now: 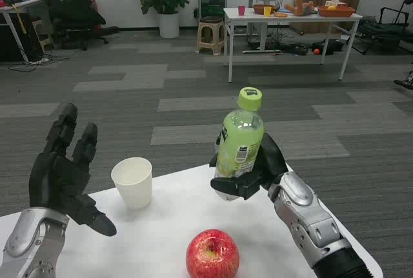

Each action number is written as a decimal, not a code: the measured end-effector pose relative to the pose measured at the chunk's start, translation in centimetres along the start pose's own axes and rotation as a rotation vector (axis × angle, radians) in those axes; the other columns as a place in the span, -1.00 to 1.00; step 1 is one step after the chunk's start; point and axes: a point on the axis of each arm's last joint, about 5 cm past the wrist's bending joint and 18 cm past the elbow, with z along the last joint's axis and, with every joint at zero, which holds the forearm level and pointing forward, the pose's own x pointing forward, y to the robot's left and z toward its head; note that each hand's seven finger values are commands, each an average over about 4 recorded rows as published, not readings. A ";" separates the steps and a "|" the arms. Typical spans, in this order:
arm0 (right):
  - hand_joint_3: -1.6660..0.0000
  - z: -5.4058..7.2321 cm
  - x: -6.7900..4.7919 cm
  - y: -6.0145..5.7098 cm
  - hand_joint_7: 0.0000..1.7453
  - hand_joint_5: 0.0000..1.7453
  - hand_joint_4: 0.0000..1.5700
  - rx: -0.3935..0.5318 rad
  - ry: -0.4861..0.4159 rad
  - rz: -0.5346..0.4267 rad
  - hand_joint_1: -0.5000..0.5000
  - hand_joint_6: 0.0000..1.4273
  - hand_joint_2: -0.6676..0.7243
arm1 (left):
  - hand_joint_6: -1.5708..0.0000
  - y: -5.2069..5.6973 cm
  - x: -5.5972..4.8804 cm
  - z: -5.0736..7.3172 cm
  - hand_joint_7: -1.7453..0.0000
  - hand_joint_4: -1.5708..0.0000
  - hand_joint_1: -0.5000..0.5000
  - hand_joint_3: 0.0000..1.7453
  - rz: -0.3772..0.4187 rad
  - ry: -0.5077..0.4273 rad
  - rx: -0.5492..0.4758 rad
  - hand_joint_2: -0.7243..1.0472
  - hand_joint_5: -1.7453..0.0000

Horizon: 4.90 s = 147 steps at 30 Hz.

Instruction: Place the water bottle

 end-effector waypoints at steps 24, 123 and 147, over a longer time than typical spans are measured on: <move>-0.43 0.5 -1.0 -0.3 0.84 0.56 0.02 -0.065 -0.023 -0.022 0.75 -0.14 0.27 | 1.00 -0.3 0.2 0.2 1.00 1.00 -1.00 -0.90 -0.016 -0.014 -0.002 -0.90 1.00; 1.00 -5.9 -5.4 -3.7 -1.00 -1.00 -1.00 -0.216 -0.004 -0.206 -0.92 -1.00 0.82 | 1.00 -0.4 0.3 0.4 1.00 1.00 -1.00 -0.90 -0.018 -0.026 -0.007 -0.90 1.00; 1.00 5.0 -6.7 -6.6 -1.00 -1.00 -1.00 -0.048 -0.437 -0.285 -0.92 -1.00 0.73 | 1.00 0.0 1.4 0.8 1.00 1.00 -1.00 -0.90 -0.002 -0.041 0.005 -0.90 1.00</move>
